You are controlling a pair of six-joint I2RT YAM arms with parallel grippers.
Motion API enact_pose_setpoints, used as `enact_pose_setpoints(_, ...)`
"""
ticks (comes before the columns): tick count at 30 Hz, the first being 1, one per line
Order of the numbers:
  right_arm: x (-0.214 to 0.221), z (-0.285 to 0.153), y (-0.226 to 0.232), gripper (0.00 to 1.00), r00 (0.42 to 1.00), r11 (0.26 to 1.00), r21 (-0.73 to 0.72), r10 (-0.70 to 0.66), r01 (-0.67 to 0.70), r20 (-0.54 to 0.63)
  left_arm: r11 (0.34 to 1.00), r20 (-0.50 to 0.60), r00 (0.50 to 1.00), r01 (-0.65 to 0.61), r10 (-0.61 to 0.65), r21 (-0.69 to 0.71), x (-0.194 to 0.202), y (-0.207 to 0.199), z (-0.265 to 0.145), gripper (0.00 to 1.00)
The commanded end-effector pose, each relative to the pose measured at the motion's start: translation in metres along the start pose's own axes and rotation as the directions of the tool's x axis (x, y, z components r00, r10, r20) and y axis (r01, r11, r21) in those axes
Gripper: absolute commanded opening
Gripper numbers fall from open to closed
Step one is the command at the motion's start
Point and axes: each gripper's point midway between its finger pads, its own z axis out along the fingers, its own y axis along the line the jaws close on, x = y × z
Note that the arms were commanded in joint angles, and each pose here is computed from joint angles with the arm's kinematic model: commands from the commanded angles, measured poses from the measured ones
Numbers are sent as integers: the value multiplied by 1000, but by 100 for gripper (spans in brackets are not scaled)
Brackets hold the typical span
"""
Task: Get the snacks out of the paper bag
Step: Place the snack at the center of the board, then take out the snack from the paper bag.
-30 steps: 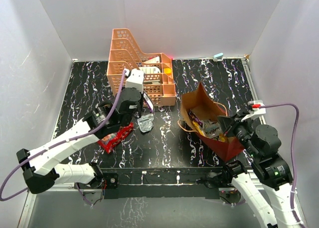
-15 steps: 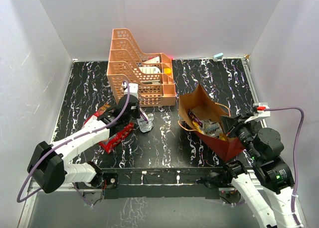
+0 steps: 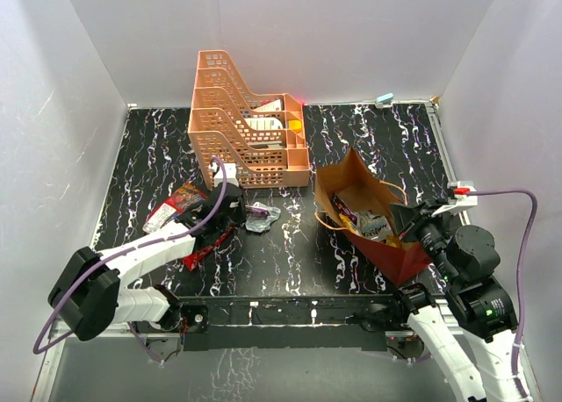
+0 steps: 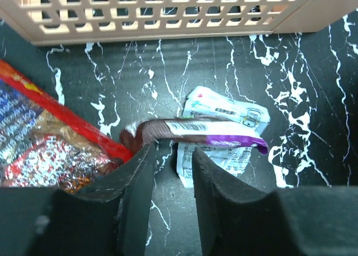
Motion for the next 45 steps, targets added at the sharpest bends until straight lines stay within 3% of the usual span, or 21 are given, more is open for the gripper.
enact_pose_setpoints(1,-12,1,2,8,999,1000,-7,1,-1,52,996,-20,997,78,-78,-35,-3,5,-11,38)
enact_pose_setpoints(4,-12,1,3,8,999,1000,-11,0,0,53,996,-24,997,79,-78,29,-13,-5,-23,53)
enact_pose_setpoints(8,-19,0,3,7,998,1000,0,-2,2,61,992,28,996,80,-83,100,-40,-15,-45,63)
enact_pose_setpoints(14,-56,18,-11,7,997,987,158,-52,43,55,980,85,994,53,-70,192,-70,-28,-72,67)
enact_pose_setpoints(19,-110,33,-44,7,971,890,411,-236,198,44,974,92,993,51,-72,221,-79,-32,-83,67)
enact_pose_setpoints(28,-193,31,-61,7,823,657,624,-567,423,39,965,90,992,65,-90,253,-80,-34,-94,68)
enact_pose_setpoints(33,-235,21,-44,7,691,564,643,-719,518,74,958,86,992,68,-96,278,-81,-37,-100,68)
enact_pose_setpoints(37,-246,24,-5,7,608,572,539,-783,619,132,955,84,992,69,-97,289,-81,-38,-103,68)
enact_pose_setpoints(40,-212,35,39,7,584,628,267,-778,731,231,950,80,991,75,-104,304,-80,-40,-105,69)
enact_pose_setpoints(42,-172,36,64,8,627,665,54,-725,745,285,946,73,991,82,-110,315,-79,-41,-106,69)
enact_pose_setpoints(45,-105,31,90,8,754,715,-247,-593,654,280,936,62,992,84,-111,341,-76,-46,-106,69)
